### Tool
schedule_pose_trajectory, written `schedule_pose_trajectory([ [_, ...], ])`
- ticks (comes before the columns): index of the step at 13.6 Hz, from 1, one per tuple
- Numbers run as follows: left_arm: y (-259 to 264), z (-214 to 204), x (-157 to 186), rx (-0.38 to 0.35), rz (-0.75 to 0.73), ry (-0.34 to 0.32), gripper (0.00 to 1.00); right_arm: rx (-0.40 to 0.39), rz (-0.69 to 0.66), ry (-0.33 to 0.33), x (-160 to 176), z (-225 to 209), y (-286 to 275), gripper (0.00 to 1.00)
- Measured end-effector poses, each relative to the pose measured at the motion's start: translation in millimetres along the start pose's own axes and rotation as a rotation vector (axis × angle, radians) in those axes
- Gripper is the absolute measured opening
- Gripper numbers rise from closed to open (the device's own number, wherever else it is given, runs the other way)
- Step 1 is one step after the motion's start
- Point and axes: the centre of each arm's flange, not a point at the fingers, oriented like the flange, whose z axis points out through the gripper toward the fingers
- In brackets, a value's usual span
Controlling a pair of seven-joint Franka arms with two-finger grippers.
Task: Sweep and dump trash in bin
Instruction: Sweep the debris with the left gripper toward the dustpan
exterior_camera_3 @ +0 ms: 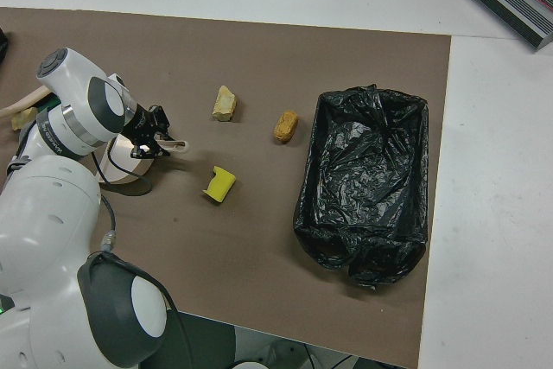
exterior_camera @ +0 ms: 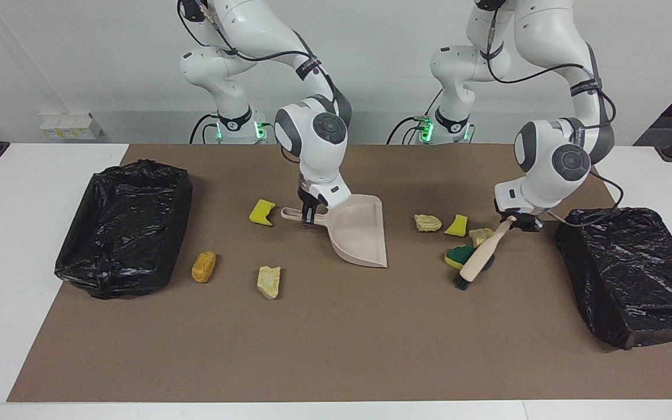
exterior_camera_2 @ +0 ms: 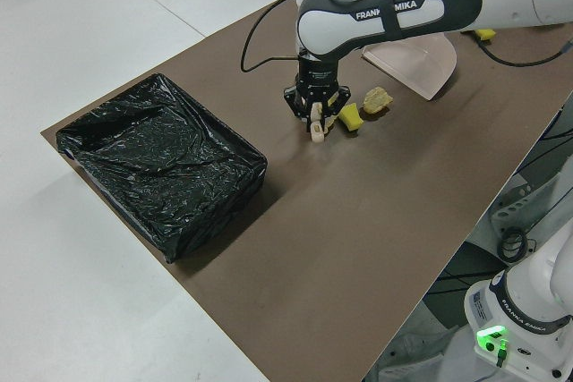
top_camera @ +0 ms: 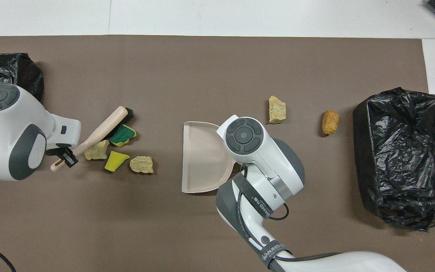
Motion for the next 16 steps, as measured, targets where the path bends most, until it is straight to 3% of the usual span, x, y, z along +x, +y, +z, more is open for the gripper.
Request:
schedule_pose_trajectory([
  [2,36.1,1.9,2.4,-0.006,-0.029,-0.03,0.26,0.0,0.0,0.0,0.0,0.0,0.0,0.32],
  [5,55.0,-10.9,2.8,0.015,-0.156,-0.012,0.26,0.0,0.0,0.0,0.0,0.0,0.0,0.32],
  [7,57.0,-31.9,-2.3,0.032,-0.287,0.022,0.26,0.0,0.0,0.0,0.0,0.0,0.0,0.32],
  [11,86.4,-60.0,-16.4,0.034,-0.659,0.027,0.26,0.0,0.0,0.0,0.0,0.0,0.0,0.32],
  [14,102.9,-37.0,-29.2,0.025,-0.804,-0.006,0.26,0.0,0.0,0.0,0.0,0.0,0.0,0.32],
  [16,90.6,-7.6,-52.6,0.005,-0.886,0.008,0.26,0.0,0.0,0.0,-0.1,0.0,0.0,0.32],
])
